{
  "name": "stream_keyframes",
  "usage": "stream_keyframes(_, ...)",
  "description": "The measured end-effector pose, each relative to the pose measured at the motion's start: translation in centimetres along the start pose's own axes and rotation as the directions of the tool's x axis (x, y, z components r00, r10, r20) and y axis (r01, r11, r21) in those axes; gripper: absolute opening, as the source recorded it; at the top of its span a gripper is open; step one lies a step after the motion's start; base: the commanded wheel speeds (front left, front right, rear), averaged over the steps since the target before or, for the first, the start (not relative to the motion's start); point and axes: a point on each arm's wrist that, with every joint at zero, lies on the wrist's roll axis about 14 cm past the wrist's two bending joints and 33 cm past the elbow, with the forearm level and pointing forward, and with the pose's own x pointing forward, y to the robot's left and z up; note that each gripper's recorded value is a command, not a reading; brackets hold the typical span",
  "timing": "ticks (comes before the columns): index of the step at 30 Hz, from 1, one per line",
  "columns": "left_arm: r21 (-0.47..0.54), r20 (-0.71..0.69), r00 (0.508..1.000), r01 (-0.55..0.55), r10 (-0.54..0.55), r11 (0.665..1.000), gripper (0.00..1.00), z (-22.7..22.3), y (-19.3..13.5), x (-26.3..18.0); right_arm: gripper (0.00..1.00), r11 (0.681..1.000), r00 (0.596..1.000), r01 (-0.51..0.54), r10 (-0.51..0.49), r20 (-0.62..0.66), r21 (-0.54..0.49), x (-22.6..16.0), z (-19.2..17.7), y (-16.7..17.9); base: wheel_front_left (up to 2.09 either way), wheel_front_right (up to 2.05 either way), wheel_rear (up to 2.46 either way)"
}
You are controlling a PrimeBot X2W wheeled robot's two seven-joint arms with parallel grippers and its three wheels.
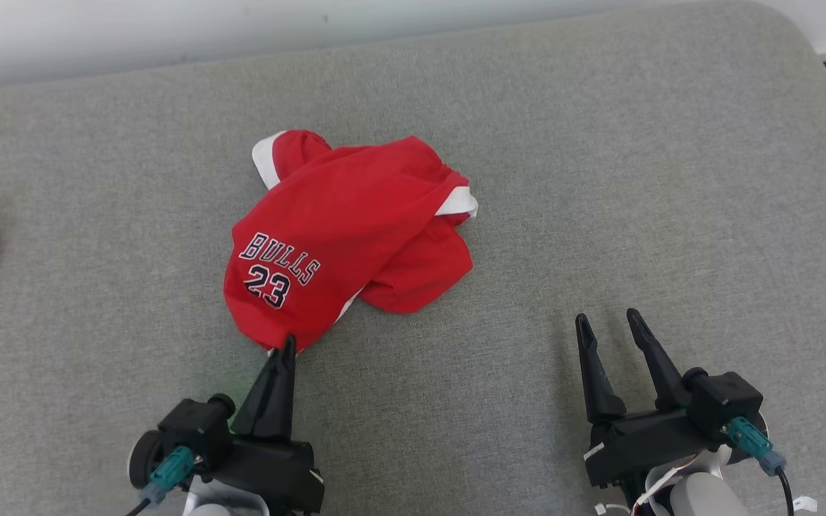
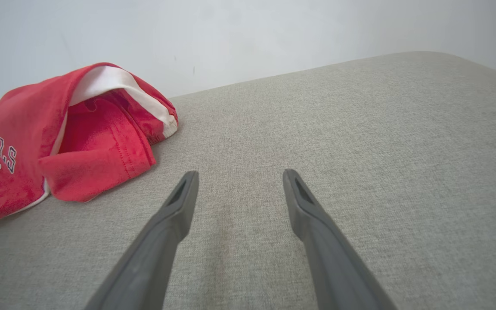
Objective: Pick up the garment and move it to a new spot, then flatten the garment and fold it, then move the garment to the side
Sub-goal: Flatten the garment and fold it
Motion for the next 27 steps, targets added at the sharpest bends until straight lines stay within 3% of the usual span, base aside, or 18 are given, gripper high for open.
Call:
stream_keyframes(4,0.025,0.107,0.994,0.02,-0.023,0.999,0.0,3.6,-0.9,-0.2,1.0,1.0,1.0,0.003,-0.003,0.008,0.01,-0.7,0.3,0.1,0.0,0.0,0.0)
stream_keyframes(8,0.094,0.222,0.966,0.113,-0.131,0.989,0.0,8.0,-4.4,-0.6,1.0,1.0,1.0,-0.004,0.004,0.015,0.027,-1.6,0.5,0.6,0.0,0.0,0.0)
stream_keyframes(15,0.196,0.445,0.866,0.152,-0.226,0.969,0.0,16.8,-7.6,-3.1,1.0,0.998,0.999,-0.031,0.029,0.046,0.056,-3.5,1.3,2.1,0.0,0.0,0.0)
stream_keyframes(20,0.231,0.534,0.806,0.152,-0.256,0.961,0.0,20.3,-9.2,-5.8,1.0,0.997,0.996,-0.024,0.018,0.084,0.07,-4.8,2.3,1.9,0.0,0.0,0.0)
stream_keyframes(27,0.184,0.512,0.85,0.033,-0.124,0.982,0.0,18.4,-5.4,-8.4,1.0,0.997,0.995,-0.027,0.019,0.097,0.078,-5.3,2.6,2.1,0.0,0.0,0.0)
